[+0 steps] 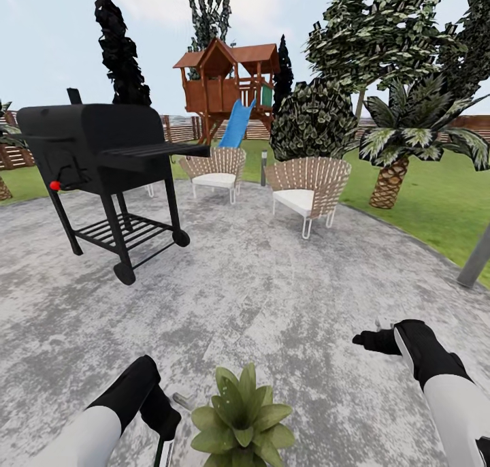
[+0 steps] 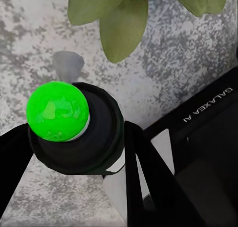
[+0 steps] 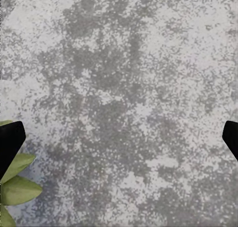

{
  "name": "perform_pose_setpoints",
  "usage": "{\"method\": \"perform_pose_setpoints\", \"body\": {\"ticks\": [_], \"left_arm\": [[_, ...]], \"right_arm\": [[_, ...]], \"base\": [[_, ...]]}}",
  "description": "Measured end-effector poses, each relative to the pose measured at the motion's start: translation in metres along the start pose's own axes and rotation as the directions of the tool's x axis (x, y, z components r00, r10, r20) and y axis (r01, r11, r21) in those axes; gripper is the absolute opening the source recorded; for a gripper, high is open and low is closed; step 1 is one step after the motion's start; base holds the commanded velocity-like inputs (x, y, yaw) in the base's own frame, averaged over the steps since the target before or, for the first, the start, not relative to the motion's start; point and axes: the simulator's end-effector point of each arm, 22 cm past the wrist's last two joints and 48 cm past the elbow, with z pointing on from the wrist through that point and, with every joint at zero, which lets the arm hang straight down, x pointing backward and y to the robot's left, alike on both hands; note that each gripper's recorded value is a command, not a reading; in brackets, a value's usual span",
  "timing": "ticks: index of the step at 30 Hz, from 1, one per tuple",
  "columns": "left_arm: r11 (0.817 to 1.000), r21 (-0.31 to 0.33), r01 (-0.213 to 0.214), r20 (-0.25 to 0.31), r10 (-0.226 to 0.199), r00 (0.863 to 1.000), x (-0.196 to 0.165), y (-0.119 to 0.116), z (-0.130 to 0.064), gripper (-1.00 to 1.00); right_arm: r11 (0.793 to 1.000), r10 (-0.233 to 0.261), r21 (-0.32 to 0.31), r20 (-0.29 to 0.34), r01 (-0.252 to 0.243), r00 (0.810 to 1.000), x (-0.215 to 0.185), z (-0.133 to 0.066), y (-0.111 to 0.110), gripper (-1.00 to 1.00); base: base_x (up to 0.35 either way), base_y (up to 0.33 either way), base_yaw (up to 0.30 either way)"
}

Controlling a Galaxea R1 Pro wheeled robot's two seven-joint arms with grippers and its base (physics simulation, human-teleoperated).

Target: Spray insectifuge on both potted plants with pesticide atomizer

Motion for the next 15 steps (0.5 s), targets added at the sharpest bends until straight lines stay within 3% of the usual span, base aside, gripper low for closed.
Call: {"method": "perform_pose_setpoints", "body": {"ticks": [15], "left_arm": [[1.0,0.007,0.002,-0.012,-0.002,1.0,-0.001,-0.006,-0.02,-1.0]], "right_arm": [[1.0,0.0,0.003,-0.015,0.0,1.0,-0.012,-0.014,0.001,1.0]], "base": [[0.0,0.0,0.0]]}}
